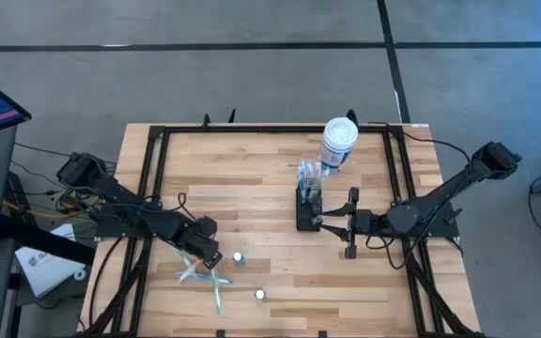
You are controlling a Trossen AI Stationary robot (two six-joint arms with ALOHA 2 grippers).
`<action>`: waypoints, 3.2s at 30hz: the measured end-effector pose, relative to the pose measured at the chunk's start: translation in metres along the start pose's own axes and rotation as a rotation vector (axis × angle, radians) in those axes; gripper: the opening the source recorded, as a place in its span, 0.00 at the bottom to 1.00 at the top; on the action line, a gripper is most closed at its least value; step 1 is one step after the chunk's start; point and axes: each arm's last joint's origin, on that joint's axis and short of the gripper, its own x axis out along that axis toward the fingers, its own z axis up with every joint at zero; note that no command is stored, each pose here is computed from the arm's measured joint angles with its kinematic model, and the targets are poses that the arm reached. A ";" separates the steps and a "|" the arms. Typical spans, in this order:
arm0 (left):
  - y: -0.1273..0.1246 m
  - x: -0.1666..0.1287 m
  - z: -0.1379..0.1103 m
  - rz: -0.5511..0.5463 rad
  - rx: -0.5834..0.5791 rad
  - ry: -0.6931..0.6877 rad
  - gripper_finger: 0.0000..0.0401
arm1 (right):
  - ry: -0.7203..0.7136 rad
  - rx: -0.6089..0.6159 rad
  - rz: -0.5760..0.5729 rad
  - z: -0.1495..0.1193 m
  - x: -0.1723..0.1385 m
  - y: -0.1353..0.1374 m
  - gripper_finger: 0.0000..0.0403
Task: Pick & Place toothbrushing station
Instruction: Put the orange toothbrush into the wire mesh organizer
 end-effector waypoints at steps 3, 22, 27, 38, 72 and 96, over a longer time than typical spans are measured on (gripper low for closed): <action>0.000 -0.003 0.001 -0.005 0.000 -0.021 0.00 | 0.002 -0.001 -0.004 0.000 0.000 -0.001 0.32; 0.010 -0.055 0.015 -0.101 0.042 -0.459 0.00 | 0.005 0.005 -0.011 -0.001 0.001 -0.002 0.32; 0.010 -0.061 0.018 -0.086 0.081 -0.572 0.00 | 0.006 0.004 -0.015 -0.001 0.002 -0.003 0.32; -0.009 -0.074 0.031 -0.126 0.209 -0.854 0.00 | 0.007 0.004 -0.015 -0.001 0.002 -0.003 0.32; -0.063 -0.038 0.126 -0.585 0.543 -1.373 0.00 | 0.009 -0.028 -0.040 -0.001 0.005 -0.007 0.32; -0.090 -0.030 0.161 -0.596 0.620 -1.566 0.00 | -0.015 -0.080 -0.044 0.002 0.005 -0.008 0.32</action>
